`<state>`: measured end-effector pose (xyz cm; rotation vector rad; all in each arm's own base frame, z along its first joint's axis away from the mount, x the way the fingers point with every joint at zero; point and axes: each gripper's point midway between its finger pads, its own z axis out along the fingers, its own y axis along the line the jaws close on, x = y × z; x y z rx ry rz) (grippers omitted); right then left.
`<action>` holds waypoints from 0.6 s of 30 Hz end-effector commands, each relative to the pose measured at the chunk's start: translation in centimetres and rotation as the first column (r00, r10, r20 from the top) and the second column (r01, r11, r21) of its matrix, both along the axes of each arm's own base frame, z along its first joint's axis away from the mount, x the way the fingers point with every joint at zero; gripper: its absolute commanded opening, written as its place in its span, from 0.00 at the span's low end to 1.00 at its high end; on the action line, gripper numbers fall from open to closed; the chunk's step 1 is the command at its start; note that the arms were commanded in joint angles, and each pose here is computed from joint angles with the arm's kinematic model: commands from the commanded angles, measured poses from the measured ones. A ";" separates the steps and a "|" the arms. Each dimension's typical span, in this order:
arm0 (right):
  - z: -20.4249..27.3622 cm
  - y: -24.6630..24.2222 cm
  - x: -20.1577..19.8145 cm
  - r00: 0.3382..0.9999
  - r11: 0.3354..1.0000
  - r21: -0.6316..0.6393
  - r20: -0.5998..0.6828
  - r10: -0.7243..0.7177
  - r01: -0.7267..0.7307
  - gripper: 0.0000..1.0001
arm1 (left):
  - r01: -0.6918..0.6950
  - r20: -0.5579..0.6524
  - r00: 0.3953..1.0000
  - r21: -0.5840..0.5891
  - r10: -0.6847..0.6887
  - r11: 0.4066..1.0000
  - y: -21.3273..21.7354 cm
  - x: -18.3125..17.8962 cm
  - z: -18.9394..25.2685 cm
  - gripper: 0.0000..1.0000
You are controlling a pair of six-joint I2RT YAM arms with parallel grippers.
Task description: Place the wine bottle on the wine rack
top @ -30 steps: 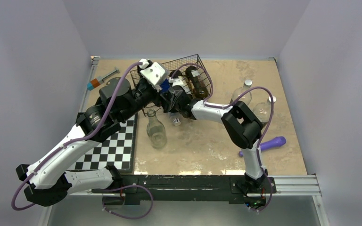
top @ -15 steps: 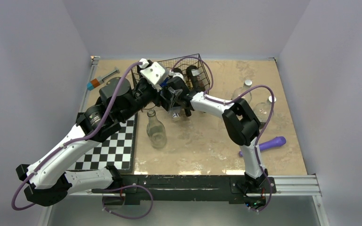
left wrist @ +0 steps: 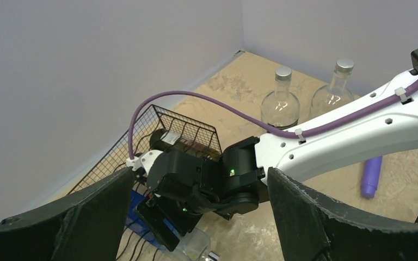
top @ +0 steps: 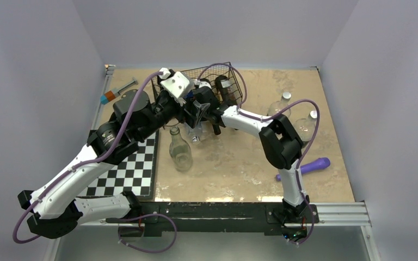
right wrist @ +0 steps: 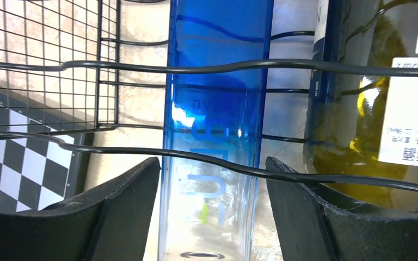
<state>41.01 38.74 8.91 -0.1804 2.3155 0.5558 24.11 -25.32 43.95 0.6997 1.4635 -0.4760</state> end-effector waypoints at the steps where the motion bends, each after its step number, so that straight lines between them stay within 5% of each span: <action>1: 6.4 0.4 0.6 0.995 0.995 0.097 0.101 -0.005 -0.005 0.75 | -0.003 0.032 0.999 -0.038 0.004 0.999 0.8 -0.6 1.8 0.96; 13: 15.3 -3.3 -3.5 0.987 0.990 0.133 0.160 0.014 -0.036 0.81 | -0.162 -0.023 0.987 -0.077 0.161 0.984 2.4 1.3 2.0 0.95; 18: 17.2 -6.1 -7.1 0.973 0.980 0.114 0.185 0.138 -0.160 0.78 | -0.464 -0.245 0.857 0.016 0.453 0.886 6.7 5.9 -0.9 0.91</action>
